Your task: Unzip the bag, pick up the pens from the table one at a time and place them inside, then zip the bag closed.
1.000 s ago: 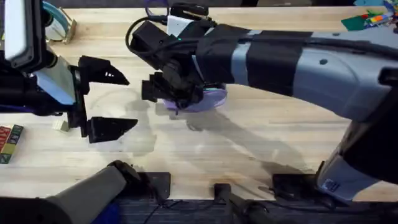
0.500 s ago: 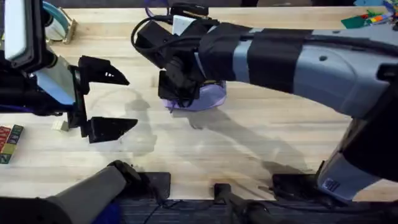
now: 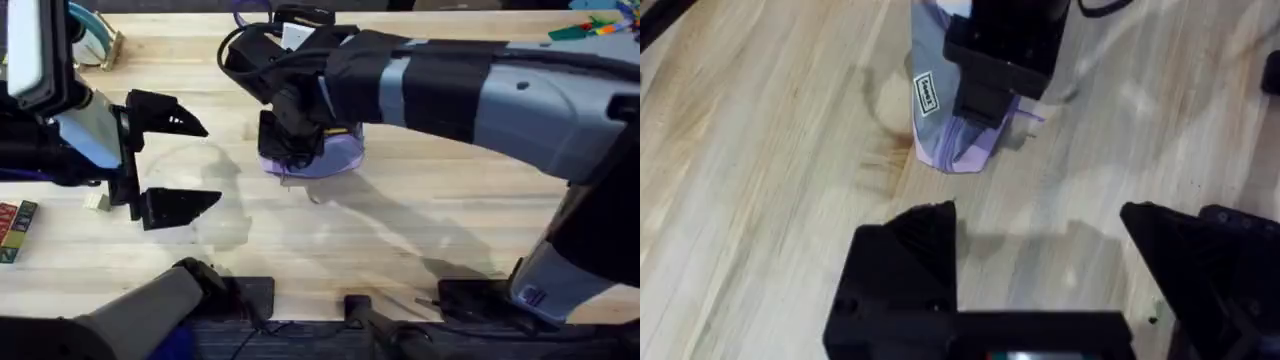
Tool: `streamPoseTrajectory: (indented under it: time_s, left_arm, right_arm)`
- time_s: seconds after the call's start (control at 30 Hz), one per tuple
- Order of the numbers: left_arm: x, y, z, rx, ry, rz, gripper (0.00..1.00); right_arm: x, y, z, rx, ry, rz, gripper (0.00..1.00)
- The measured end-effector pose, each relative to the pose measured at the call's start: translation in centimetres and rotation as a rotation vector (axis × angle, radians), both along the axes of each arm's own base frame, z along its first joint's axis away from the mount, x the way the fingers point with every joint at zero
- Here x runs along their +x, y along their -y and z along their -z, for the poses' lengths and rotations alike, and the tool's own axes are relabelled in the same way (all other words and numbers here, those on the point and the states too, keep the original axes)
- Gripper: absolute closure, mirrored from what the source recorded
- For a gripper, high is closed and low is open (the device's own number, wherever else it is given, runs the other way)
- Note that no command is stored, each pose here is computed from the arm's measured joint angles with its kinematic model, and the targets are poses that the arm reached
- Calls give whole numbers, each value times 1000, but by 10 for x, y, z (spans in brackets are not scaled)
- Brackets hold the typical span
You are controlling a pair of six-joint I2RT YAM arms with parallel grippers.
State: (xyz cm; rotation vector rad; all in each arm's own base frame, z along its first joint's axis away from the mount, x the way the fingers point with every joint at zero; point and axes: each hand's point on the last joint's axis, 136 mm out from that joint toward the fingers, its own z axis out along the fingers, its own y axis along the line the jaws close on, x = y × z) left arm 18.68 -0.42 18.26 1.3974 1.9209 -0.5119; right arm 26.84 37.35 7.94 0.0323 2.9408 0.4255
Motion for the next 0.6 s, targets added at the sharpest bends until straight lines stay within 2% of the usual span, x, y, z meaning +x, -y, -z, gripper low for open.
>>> streamPoseTrajectory:
  time_s: [0.33,0.6]
  left_arm:
    - [0,0,0,0,0,0,7]
    - [4,-3,1,19,23,0,7]
  right_arm:
    - [1,-1,-15,-3,66,-153,970]
    - [14,5,-31,17,107,-170,970]
